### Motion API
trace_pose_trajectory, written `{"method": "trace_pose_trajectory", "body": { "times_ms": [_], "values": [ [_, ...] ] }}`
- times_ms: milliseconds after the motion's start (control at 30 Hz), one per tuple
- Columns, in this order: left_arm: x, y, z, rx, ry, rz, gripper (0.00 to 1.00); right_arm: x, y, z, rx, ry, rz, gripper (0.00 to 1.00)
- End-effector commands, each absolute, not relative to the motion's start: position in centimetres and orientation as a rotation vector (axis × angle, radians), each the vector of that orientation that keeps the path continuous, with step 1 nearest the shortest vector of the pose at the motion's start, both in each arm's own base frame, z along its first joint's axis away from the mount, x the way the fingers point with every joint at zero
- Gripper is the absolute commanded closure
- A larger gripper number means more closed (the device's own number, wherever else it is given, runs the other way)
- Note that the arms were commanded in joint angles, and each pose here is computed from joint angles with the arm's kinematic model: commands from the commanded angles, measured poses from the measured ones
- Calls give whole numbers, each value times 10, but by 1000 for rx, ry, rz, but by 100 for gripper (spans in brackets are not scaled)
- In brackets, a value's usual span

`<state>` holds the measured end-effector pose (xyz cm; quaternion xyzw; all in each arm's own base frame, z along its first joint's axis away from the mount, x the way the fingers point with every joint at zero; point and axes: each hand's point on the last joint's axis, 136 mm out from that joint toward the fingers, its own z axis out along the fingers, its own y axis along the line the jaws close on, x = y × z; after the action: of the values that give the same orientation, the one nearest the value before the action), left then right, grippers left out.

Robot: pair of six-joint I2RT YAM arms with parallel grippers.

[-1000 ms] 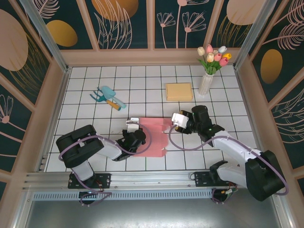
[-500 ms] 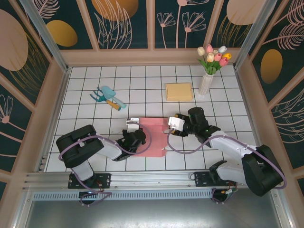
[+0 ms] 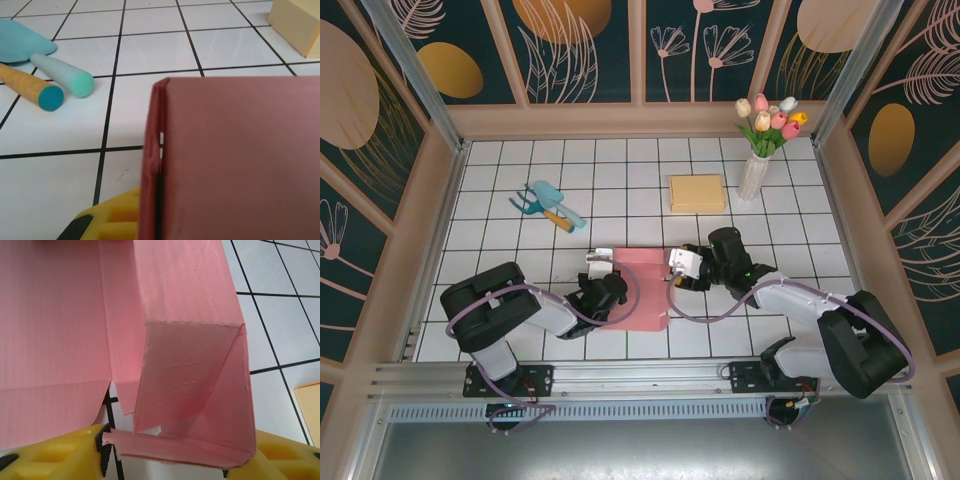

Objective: Fold the paper box

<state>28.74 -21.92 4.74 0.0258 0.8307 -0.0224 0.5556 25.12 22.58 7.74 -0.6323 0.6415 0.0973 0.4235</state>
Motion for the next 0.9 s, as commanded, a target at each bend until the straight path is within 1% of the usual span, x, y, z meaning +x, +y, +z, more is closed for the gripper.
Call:
{"method": "trace_pose_trajectory", "body": {
  "times_ms": [0,400,600,700,867],
  "values": [
    [289,-224,46,61,1955,-55,99,246,237,83,-1576,1567,307,42],
    [289,-227,46,63,1958,-74,99,246,242,79,-1569,1554,305,46],
    [289,-229,44,68,1961,-72,99,241,251,84,-1597,1523,325,45],
    [290,-229,44,68,1961,-71,99,244,249,86,-1620,1536,295,44],
    [289,-227,43,71,1962,-59,99,245,241,91,-1707,1568,228,41]
  ]
}}
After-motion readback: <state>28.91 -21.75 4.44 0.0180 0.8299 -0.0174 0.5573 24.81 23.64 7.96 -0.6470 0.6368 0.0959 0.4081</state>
